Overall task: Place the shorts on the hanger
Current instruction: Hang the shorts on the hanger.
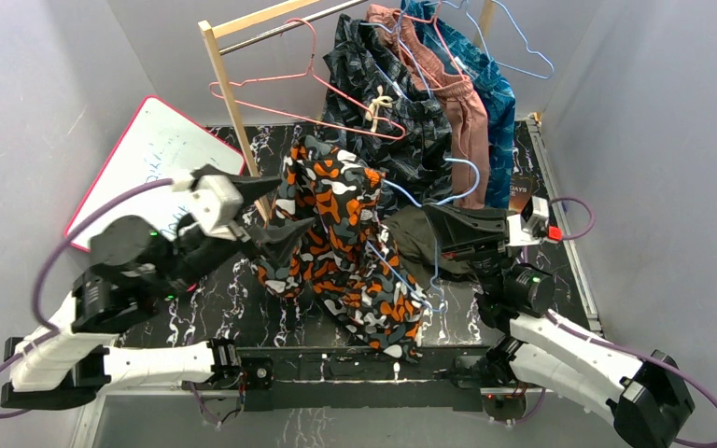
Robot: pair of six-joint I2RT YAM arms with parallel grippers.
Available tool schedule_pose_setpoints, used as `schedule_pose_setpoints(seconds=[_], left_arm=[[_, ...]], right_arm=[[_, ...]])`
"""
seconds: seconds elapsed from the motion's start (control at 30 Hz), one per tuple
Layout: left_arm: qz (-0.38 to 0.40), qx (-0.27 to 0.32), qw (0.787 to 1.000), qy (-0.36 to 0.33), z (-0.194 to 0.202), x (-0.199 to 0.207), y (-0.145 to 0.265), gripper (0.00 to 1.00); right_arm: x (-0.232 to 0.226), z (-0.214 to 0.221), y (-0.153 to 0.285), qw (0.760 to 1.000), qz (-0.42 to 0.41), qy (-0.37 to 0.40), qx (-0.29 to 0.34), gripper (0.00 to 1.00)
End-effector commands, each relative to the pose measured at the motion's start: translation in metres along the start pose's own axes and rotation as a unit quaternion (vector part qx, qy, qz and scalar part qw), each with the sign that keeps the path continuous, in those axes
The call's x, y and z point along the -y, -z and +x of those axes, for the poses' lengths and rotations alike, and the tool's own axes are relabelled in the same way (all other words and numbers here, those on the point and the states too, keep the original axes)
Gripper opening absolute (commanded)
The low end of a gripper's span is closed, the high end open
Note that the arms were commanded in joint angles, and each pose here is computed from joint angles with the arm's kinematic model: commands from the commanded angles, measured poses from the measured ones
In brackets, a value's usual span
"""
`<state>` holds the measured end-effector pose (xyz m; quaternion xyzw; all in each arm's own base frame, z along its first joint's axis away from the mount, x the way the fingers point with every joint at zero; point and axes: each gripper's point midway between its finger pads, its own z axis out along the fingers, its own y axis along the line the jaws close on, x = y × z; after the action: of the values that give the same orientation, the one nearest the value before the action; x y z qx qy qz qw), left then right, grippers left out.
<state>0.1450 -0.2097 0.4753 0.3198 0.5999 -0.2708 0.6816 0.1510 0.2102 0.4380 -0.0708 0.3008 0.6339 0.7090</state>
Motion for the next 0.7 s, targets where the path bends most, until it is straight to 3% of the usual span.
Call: schedule_pose_setpoints(seconds=[0.0, 0.23, 0.43, 0.67], left_arm=[[0.051, 0.102, 0.993, -0.018, -0.061, 0.005, 0.019, 0.76], [0.062, 0.147, 0.987, 0.011, -0.089, 0.011, 0.015, 0.76], [0.126, 0.132, 0.982, 0.057, -0.084, 0.046, -0.008, 0.75], [0.170, 0.146, 0.970, 0.096, -0.100, 0.065, -0.011, 0.73]], right_arm=[[-0.055, -0.073, -0.027, 0.989, -0.096, 0.027, 0.111, 0.00], [-0.104, -0.117, -0.065, 0.974, -0.169, 0.082, 0.129, 0.00], [-0.091, -0.102, -0.091, 0.981, -0.146, 0.100, 0.082, 0.00], [-0.066, -0.103, -0.095, 0.985, -0.077, 0.131, 0.077, 0.00]])
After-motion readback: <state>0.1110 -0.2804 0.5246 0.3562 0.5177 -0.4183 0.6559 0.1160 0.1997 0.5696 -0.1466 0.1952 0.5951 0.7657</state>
